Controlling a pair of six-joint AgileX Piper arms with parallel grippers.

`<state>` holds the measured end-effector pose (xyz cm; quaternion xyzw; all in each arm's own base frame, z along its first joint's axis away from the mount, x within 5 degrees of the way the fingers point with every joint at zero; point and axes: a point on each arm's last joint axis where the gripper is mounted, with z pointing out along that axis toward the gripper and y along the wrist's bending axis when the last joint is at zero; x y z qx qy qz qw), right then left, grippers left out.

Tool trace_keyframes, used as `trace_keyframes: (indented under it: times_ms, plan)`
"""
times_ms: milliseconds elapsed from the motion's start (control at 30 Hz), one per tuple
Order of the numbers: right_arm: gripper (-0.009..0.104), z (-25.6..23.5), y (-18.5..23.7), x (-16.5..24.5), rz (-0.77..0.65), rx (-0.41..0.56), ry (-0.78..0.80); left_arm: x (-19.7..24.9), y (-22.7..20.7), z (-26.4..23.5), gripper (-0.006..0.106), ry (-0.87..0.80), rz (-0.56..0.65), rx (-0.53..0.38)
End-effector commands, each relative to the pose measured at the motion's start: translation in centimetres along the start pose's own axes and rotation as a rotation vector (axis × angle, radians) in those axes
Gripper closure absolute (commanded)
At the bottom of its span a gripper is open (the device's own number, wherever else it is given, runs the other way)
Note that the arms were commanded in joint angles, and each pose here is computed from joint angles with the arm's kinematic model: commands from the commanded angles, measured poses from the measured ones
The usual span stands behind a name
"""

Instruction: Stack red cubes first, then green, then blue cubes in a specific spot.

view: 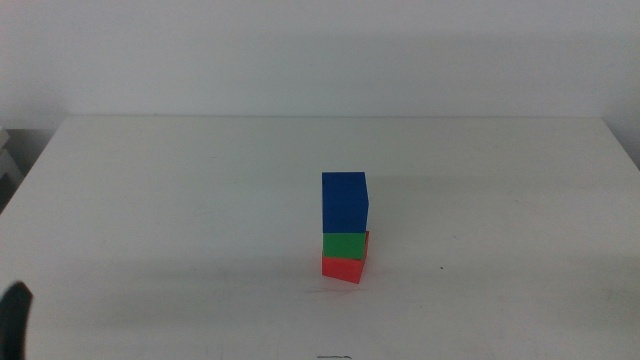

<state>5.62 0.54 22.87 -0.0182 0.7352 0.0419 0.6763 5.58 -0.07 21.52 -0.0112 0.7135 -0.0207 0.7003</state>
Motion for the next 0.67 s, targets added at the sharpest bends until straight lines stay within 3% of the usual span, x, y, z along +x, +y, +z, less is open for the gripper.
trace_keyframes:
  times_ms: [0,200,633]
  plan:
    - [0.020,-0.2,-0.2,0.2,-0.084,0.024,-0.087,-0.4,-0.1,0.1,0.009,-0.074,-0.026,0.010]
    - [0.020,0.0,-0.4,3.2,-0.155,0.037,-0.025,1.6,0.0,0.1,0.009,-0.036,-0.032,0.008]
    - [0.020,0.0,-0.5,3.3,-0.203,0.048,-0.017,1.7,0.0,0.0,0.009,-0.022,-0.063,0.010]
